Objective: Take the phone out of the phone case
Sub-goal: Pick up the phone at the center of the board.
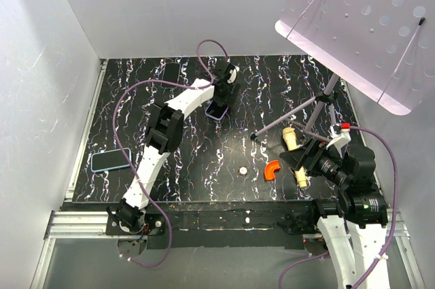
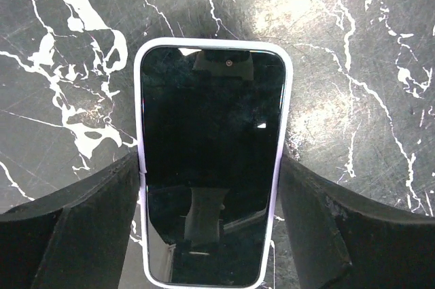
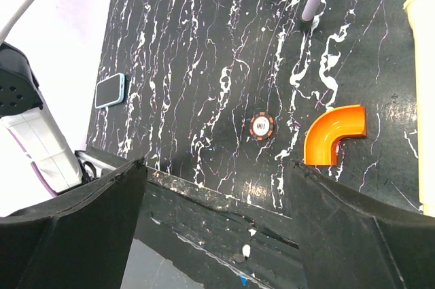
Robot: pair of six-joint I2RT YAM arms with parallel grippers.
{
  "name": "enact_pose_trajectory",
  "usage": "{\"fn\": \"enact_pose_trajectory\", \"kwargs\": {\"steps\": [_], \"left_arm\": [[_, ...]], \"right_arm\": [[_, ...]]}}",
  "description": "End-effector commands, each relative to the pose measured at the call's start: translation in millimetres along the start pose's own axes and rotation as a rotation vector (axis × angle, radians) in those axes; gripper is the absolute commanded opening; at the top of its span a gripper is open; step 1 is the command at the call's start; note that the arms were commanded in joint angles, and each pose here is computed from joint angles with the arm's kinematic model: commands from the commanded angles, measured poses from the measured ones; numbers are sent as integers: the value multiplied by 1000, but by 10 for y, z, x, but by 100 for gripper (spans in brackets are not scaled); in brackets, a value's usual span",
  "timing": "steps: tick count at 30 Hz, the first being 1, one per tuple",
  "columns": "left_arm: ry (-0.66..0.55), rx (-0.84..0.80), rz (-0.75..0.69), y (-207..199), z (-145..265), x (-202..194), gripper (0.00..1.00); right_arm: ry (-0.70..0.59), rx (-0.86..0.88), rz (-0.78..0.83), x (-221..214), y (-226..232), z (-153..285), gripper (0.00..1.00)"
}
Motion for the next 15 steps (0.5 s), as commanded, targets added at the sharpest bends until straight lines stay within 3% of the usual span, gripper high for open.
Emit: {"fn": "enact_pose_trajectory", "kwargs": {"steps": [1,7,10,15], "left_arm": [[70,163,-110,110,-148,-275,65],[81,117,-129,70,59,-203,28],[71,90,-81,30,443,-120,19],[-1,-4,22,19,1129,-219,15]], "right_arm": [[-44,-7,10,91,36,36,88],[-28,12,-7,88,59,23,86],[-27,13,-8,81,41,-5,86],[-1,25,-29,39,6,-78,84]]}}
Point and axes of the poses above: each gripper's point midway between its finger pads, its own z axis back along the fingers, its own y axis along the line the jaws close on, x = y × z, the point moved 5 cm from there along z, back along the fingers, and after that the axes turned 12 degrees about z, right-handed, at the moved point
